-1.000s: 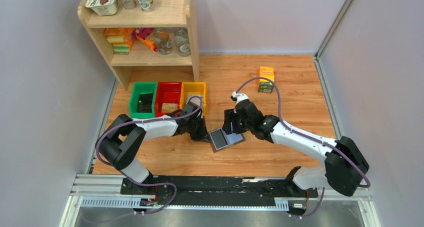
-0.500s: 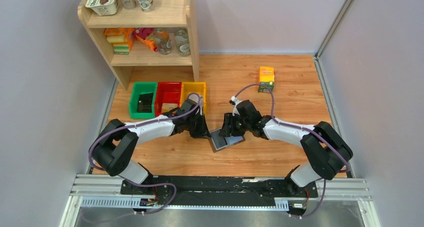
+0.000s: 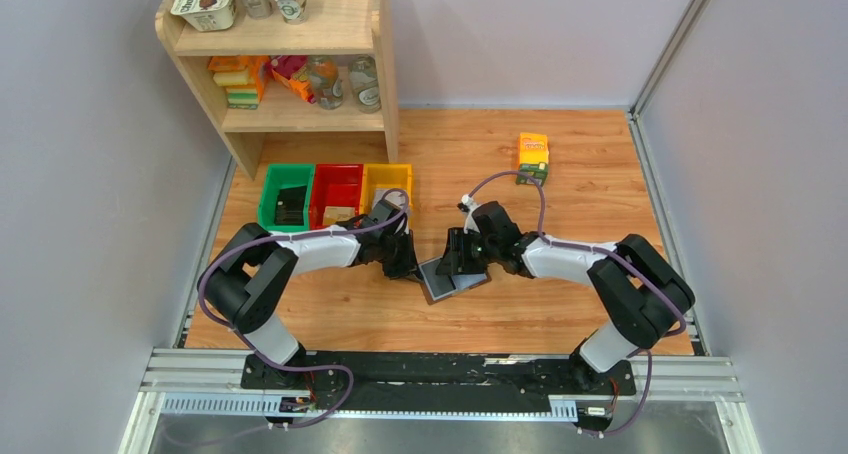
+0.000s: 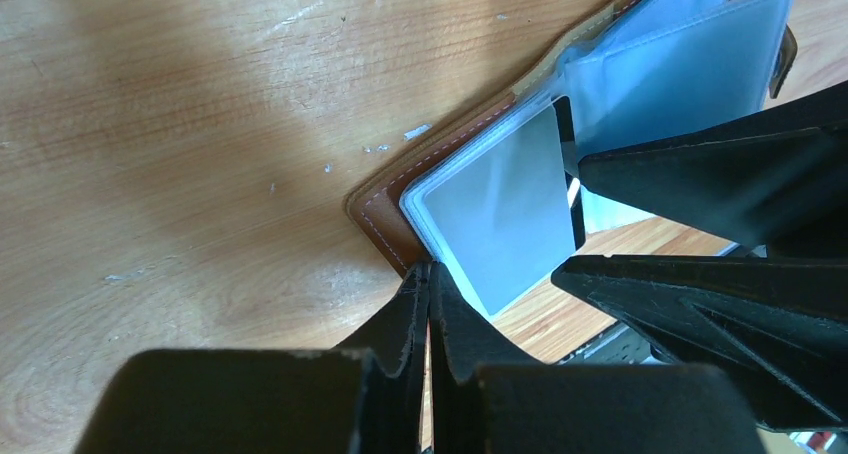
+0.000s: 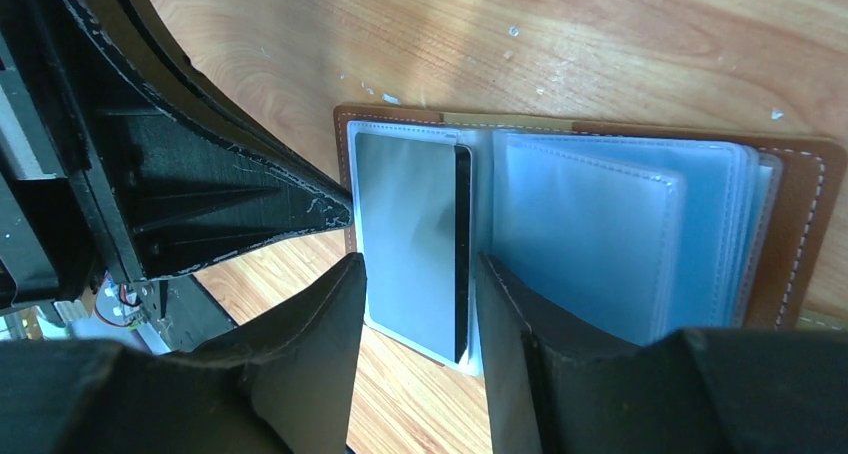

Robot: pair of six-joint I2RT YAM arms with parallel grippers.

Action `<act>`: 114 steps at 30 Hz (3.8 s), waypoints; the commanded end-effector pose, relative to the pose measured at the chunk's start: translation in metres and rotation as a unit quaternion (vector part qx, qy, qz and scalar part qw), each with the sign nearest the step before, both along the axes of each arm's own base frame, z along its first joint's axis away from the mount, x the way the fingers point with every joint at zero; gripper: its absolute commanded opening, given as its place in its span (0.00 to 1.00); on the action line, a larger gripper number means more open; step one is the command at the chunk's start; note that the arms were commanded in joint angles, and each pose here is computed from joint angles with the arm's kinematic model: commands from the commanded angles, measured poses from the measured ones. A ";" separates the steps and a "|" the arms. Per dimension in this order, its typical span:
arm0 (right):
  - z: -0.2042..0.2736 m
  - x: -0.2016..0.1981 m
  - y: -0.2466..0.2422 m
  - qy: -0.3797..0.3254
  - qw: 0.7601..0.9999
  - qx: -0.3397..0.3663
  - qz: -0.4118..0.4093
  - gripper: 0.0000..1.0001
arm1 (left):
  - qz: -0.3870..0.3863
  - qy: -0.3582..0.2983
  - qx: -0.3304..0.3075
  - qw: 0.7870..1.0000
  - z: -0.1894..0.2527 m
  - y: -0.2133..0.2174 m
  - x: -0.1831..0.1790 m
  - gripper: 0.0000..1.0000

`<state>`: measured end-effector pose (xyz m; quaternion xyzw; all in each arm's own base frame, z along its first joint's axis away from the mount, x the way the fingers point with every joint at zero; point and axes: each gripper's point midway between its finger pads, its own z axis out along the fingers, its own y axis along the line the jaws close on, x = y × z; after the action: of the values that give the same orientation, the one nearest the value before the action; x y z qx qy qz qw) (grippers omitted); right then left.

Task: Take the credit cards out of the card holder
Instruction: Remove the credit card from the card holder, then place the credit card in the storage box.

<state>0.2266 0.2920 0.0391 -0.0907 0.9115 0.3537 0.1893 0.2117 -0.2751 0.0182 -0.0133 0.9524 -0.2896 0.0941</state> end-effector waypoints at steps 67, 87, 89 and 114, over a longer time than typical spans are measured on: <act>0.018 -0.003 -0.006 0.064 0.977 0.203 0.006 0.07 | -0.013 0.013 0.113 0.993 -0.030 0.028 -0.009 0.00; 0.013 0.008 -0.040 0.064 0.978 0.194 -0.036 0.00 | -0.013 0.013 0.111 0.994 -0.030 0.028 -0.010 0.00; 0.012 0.009 -0.049 0.062 0.980 0.181 -0.050 0.00 | -0.014 0.013 0.110 0.994 -0.030 0.028 -0.010 0.00; 0.154 0.012 -0.088 -0.363 0.922 -0.103 -0.088 0.00 | 0.064 -0.146 -0.027 0.987 0.168 0.020 0.052 0.65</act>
<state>0.2265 0.2188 0.1742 -0.1268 0.8313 0.3062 0.4463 0.2685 -0.2693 0.1548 -0.0011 0.9269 -0.2867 0.2422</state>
